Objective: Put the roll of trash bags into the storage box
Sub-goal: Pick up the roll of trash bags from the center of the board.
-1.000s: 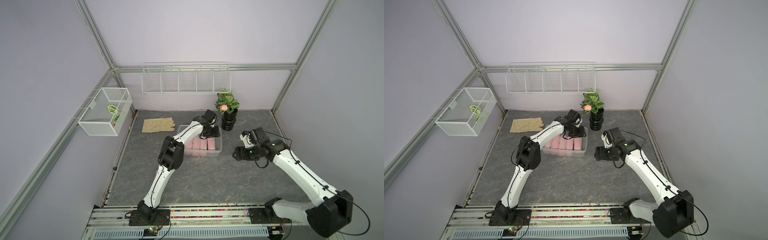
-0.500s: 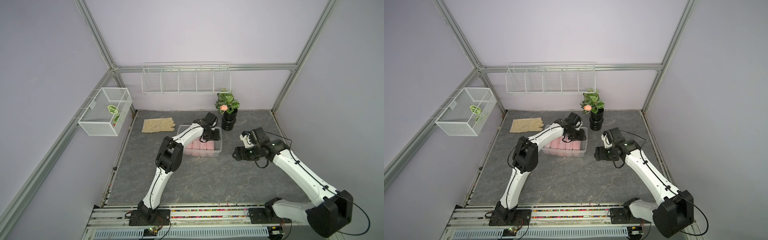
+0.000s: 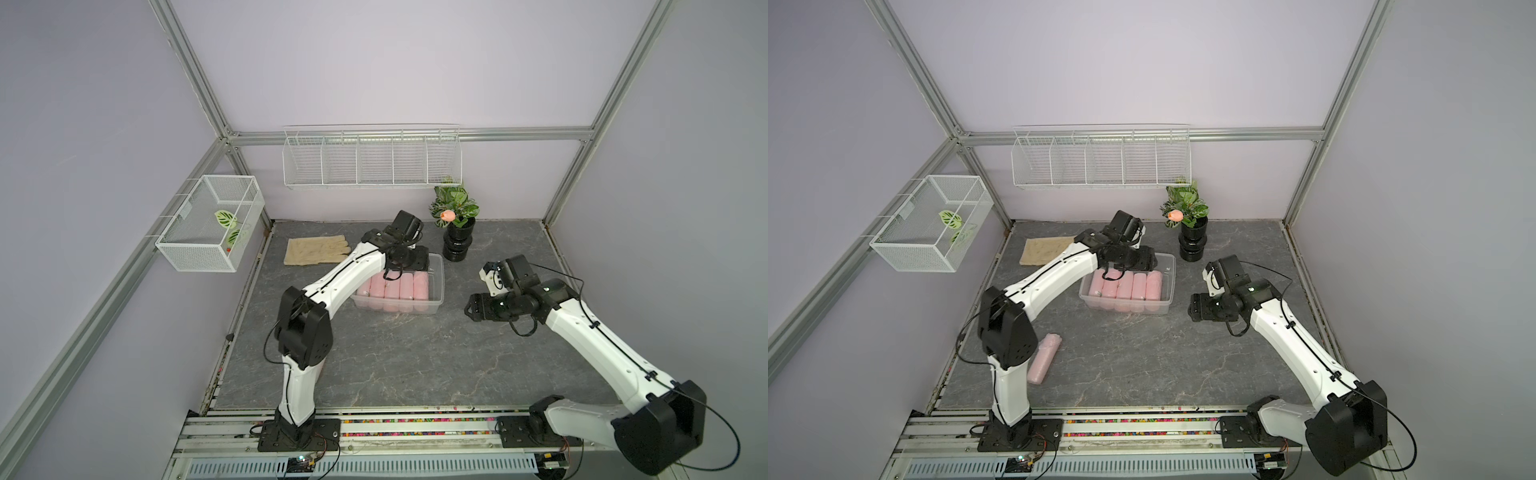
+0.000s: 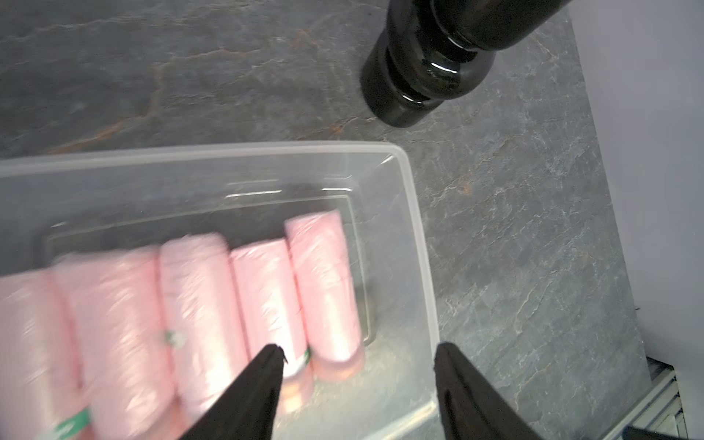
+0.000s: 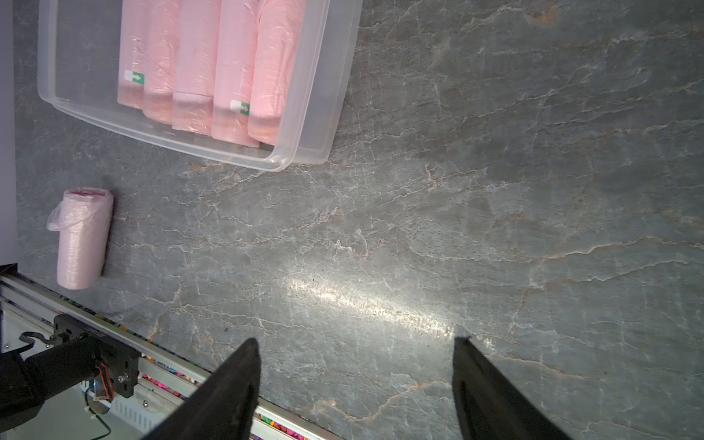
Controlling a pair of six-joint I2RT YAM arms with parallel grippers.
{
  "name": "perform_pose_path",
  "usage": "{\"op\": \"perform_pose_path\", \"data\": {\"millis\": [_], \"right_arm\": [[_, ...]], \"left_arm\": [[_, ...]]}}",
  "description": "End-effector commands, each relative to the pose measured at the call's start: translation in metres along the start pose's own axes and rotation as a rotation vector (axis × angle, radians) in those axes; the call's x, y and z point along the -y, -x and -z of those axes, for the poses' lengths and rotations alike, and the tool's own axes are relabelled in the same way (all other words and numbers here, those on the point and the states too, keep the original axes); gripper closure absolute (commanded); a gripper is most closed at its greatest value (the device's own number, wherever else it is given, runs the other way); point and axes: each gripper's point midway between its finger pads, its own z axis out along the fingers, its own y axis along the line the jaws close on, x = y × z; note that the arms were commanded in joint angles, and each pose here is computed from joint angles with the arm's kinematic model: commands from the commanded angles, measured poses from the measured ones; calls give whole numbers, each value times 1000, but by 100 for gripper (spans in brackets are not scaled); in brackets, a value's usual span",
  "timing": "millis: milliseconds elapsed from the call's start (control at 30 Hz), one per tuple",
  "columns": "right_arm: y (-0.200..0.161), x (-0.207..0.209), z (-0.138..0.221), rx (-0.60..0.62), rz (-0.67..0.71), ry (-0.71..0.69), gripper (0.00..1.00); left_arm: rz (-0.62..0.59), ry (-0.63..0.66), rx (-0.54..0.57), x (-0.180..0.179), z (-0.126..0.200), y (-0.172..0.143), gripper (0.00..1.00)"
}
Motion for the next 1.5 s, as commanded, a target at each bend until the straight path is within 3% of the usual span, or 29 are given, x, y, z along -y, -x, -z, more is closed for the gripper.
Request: {"op": "perform_pose_path", "data": {"millis": [0, 200, 333, 533, 967, 1233, 1467], "right_arm": [[0, 1, -1, 4, 11, 8, 19], [5, -4, -2, 10, 29, 30, 19], [7, -10, -5, 11, 40, 65, 19], [5, -14, -9, 2, 49, 92, 19], [1, -14, -12, -4, 46, 100, 19], [2, -15, -19, -21, 40, 111, 19], [2, -16, -23, -30, 43, 119, 19]], "left_arm": [[37, 182, -58, -56, 20, -33, 30], [81, 402, -159, -111, 82, -95, 27], [120, 486, -232, -132, 113, -136, 24], [207, 538, -234, -150, 143, -174, 17], [153, 723, -417, -207, 139, -206, 5], [224, 591, -541, -218, 107, -225, 5], [297, 566, -672, -231, 89, -240, 1]]}}
